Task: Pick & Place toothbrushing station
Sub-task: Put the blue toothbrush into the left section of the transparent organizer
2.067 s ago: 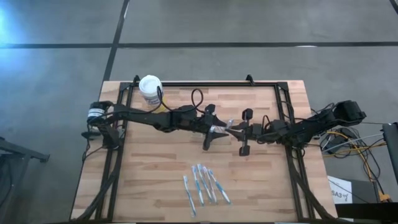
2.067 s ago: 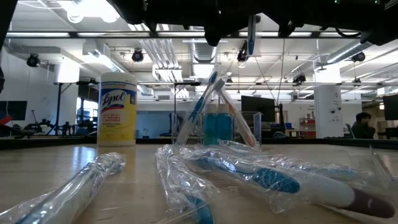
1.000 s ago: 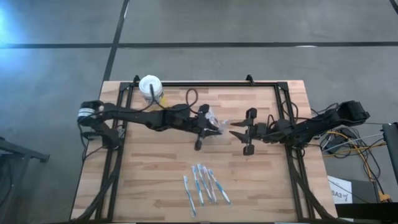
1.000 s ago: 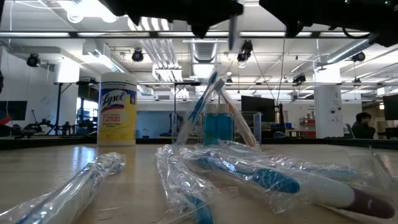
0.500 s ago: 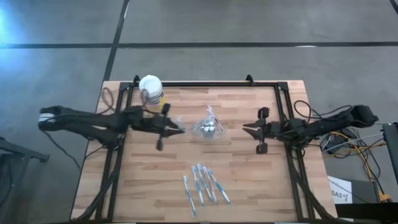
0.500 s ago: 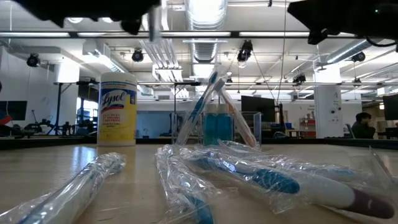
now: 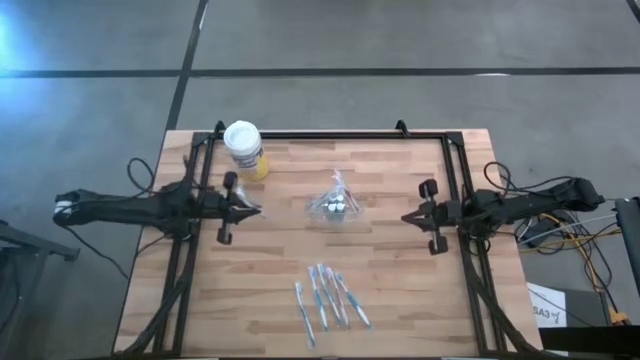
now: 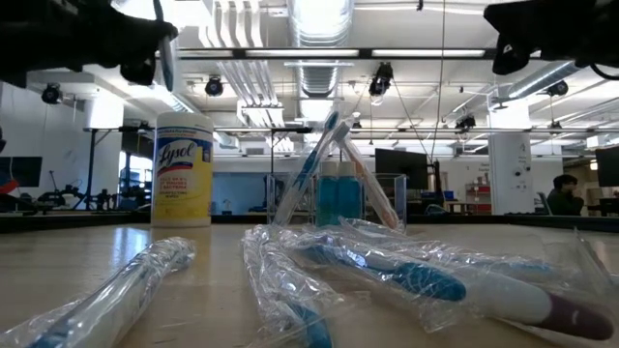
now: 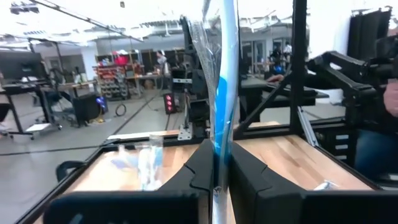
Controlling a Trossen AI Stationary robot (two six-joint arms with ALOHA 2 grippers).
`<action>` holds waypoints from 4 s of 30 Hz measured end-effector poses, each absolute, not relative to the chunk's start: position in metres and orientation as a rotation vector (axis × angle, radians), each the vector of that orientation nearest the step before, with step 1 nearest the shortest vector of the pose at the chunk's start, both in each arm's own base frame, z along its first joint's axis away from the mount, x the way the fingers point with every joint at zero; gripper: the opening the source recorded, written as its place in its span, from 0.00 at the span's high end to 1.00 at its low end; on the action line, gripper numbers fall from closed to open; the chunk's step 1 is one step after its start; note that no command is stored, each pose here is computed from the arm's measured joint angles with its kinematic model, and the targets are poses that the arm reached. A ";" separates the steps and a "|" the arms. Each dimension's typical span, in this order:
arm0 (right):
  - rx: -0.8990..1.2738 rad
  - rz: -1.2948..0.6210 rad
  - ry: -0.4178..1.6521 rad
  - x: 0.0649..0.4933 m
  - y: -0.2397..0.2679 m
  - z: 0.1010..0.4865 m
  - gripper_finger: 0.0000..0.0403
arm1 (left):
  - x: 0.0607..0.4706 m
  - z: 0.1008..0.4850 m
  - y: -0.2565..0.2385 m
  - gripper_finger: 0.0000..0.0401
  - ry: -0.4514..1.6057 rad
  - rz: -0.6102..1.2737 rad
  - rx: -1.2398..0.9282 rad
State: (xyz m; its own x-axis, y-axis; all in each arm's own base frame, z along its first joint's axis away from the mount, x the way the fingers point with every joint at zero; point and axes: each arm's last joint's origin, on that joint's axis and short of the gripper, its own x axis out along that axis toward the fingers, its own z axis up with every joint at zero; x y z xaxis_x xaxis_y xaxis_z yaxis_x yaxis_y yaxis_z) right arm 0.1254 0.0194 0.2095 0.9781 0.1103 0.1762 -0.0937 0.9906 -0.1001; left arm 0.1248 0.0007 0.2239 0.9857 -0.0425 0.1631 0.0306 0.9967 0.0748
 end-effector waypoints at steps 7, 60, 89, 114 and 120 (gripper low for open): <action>-0.094 0.104 -0.160 0.122 0.019 0.203 0.98 | 0.113 0.214 0.001 0.94 -0.205 -0.026 0.064; -0.134 0.007 -0.175 0.122 0.016 0.204 0.98 | 0.127 0.240 0.002 0.94 -0.233 0.003 0.134; -0.157 0.004 -0.172 0.122 0.016 0.203 0.98 | 0.264 0.206 0.043 0.94 -0.028 0.225 0.103; -0.156 0.004 -0.178 0.122 0.016 0.204 0.98 | 0.284 0.147 0.049 0.94 0.122 0.238 0.047; -0.156 0.004 -0.178 0.122 0.016 0.204 0.98 | 0.285 0.135 0.050 0.94 0.169 0.241 0.045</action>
State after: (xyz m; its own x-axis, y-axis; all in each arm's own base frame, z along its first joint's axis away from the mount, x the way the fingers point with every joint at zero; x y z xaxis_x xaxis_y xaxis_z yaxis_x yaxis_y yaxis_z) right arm 0.1219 0.0159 0.2039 0.9843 0.0181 0.1756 0.0094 0.9879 -0.1546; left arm 0.2855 0.0498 0.1346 0.9570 0.2410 -0.1616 -0.2335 0.9702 0.0641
